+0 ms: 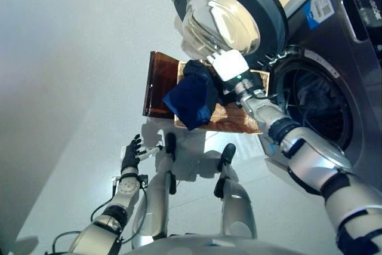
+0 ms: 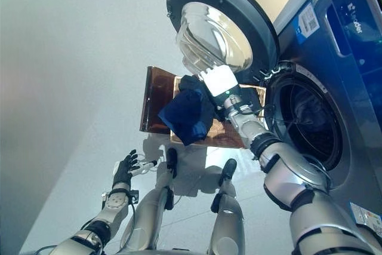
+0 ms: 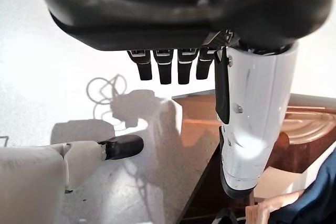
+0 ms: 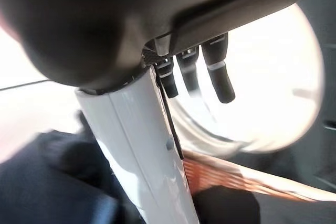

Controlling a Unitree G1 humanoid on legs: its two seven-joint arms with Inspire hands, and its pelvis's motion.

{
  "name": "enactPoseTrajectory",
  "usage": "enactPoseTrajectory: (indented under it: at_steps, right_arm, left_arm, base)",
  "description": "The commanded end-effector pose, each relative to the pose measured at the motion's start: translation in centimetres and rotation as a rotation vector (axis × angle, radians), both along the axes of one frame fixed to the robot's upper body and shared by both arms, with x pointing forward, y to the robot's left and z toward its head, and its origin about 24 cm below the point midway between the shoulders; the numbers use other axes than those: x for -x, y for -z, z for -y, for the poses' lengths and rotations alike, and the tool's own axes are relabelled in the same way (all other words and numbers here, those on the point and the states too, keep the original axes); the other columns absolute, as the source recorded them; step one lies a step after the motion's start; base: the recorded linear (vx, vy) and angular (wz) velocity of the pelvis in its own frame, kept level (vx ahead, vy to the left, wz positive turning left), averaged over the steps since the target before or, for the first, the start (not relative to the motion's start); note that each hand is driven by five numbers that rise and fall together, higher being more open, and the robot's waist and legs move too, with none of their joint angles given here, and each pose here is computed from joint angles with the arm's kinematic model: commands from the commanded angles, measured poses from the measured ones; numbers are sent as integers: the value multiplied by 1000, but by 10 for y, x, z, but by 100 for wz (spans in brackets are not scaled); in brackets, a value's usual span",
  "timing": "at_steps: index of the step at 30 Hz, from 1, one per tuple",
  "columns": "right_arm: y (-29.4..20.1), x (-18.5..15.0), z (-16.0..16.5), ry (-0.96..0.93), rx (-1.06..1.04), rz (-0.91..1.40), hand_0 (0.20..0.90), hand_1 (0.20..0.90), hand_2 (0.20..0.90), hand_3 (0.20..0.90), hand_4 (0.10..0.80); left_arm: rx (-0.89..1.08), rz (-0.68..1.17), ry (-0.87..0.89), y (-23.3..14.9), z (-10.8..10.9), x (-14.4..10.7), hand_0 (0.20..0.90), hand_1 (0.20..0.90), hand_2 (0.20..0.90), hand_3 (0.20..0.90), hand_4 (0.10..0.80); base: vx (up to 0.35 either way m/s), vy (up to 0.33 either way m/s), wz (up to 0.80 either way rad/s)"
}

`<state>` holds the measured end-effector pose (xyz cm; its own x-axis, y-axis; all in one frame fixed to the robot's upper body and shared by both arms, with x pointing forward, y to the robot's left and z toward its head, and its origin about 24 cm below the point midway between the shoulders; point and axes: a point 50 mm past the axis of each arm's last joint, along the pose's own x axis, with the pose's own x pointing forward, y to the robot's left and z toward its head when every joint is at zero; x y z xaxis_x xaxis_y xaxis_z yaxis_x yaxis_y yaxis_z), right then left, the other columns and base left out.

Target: Pick up the clothes and place them into the washing machine

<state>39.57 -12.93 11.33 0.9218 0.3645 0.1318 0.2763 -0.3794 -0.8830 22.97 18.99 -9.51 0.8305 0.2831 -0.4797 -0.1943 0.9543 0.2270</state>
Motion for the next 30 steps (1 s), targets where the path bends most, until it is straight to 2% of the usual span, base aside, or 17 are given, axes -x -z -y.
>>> enactPoseTrajectory:
  at_steps: [1,8,13,23,30]
  right_arm:
    - [-49,-12,-36,-89,-16,163,900,900,900,900,800]
    - [-53,-5,-74,-177,-130,154,900,900,900,900,800]
    - [-46,-1,-84,-200,-184,116,900,900,900,900,800]
    - [-31,0,-86,-187,-160,34,900,900,900,900,800]
    - [-9,0,-62,-131,-94,-51,900,900,900,900,800]
  left_arm:
    - [-40,2,-17,-1,-6,-4,900,900,900,900,800]
    - [-63,-10,-35,-1,-11,-4,900,900,900,900,800]
    - [-75,-16,-47,-1,-16,-3,900,900,900,900,800]
    - [-61,9,-71,-6,-22,-7,900,900,900,900,800]
    - [-36,5,-66,-3,-18,-4,900,900,900,900,800]
  base:
    - [31,-6,1]
    - [32,-5,14]
    - [0,0,0]
    - [0,-2,2]
    - [11,-4,4]
